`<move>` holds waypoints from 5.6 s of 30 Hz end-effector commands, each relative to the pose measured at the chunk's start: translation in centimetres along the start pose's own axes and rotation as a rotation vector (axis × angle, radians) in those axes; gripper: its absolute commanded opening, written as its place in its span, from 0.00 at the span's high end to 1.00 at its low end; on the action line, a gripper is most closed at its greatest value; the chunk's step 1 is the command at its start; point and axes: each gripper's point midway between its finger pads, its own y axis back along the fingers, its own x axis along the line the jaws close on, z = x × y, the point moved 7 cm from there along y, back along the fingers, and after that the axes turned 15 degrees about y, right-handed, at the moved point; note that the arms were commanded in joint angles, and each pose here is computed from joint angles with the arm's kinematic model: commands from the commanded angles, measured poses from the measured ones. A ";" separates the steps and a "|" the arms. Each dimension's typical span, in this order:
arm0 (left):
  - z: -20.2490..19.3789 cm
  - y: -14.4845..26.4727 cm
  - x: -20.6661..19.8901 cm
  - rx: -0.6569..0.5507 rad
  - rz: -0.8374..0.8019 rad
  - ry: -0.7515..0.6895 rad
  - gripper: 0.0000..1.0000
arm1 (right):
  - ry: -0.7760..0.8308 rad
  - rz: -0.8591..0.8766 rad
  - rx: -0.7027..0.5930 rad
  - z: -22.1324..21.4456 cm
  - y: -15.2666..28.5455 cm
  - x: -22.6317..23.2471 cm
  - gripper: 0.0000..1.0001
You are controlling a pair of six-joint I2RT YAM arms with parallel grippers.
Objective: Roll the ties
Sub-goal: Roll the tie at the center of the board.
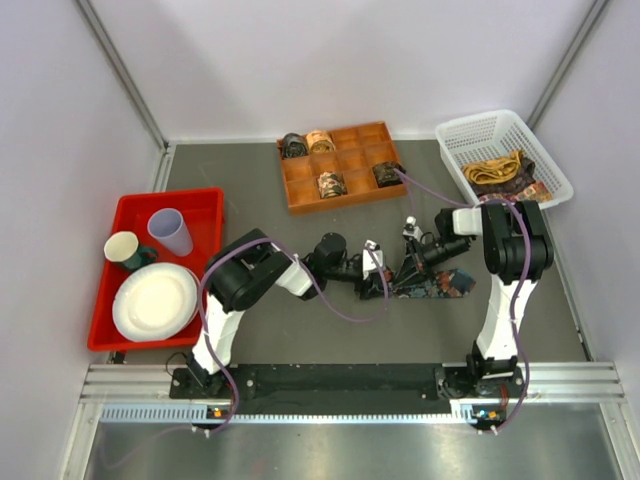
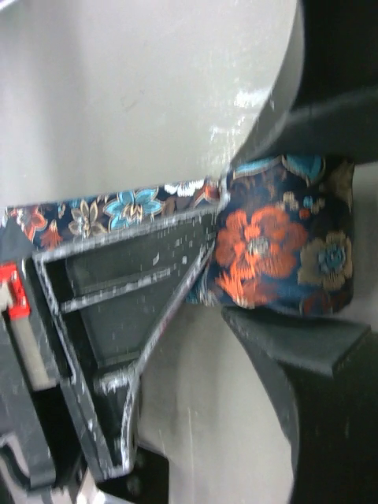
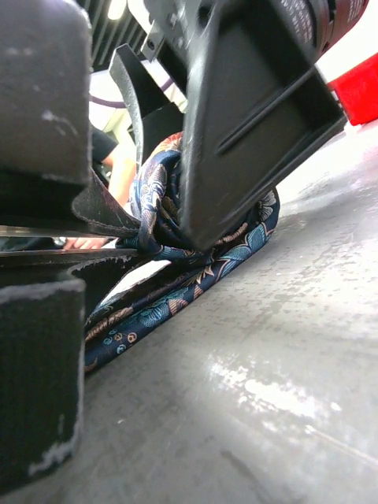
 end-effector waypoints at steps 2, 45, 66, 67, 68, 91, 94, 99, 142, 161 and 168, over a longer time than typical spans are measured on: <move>-0.6 0.2 -1.0 0.031 -0.058 -0.004 0.51 | 0.037 -0.118 0.007 0.7 -0.1 -2.7 1.00; -4.9 2.3 -2.3 0.555 0.143 0.216 0.36 | 0.138 -0.187 0.006 0.6 0.3 -1.0 1.00; -0.8 -1.6 -1.0 0.066 -0.094 0.111 0.51 | 0.088 -0.256 0.021 0.3 1.9 -2.7 1.00; -1.2 -1.2 -1.3 0.109 -0.085 0.130 0.61 | 0.090 -0.243 0.019 0.4 2.0 -2.5 1.00; -1.7 -0.7 -1.5 0.144 -0.078 0.139 0.64 | 0.094 -0.237 0.018 0.4 2.1 -2.4 1.00; -6.7 5.4 -1.8 0.595 0.265 0.364 0.95 | 0.201 -0.338 0.142 -0.3 2.3 0.3 0.97; -6.7 6.0 -2.0 0.593 0.278 0.369 0.97 | 0.219 -0.343 0.133 0.2 2.7 1.0 0.97; -7.0 6.6 -2.5 0.596 0.288 0.392 0.98 | 0.232 -0.334 0.151 -0.7 3.5 2.6 0.96; 2.0 5.0 -0.5 0.353 -0.048 0.127 0.78 | 0.261 -0.612 0.415 1.2 3.3 -2.7 1.00; -5.5 6.0 -3.3 0.837 0.159 0.114 0.84 | 0.312 -0.240 0.032 2.8 6.1 5.2 0.59; -5.7 5.6 -3.4 0.895 0.153 0.088 0.83 | 0.225 -0.001 -0.072 1.3 3.5 6.7 0.50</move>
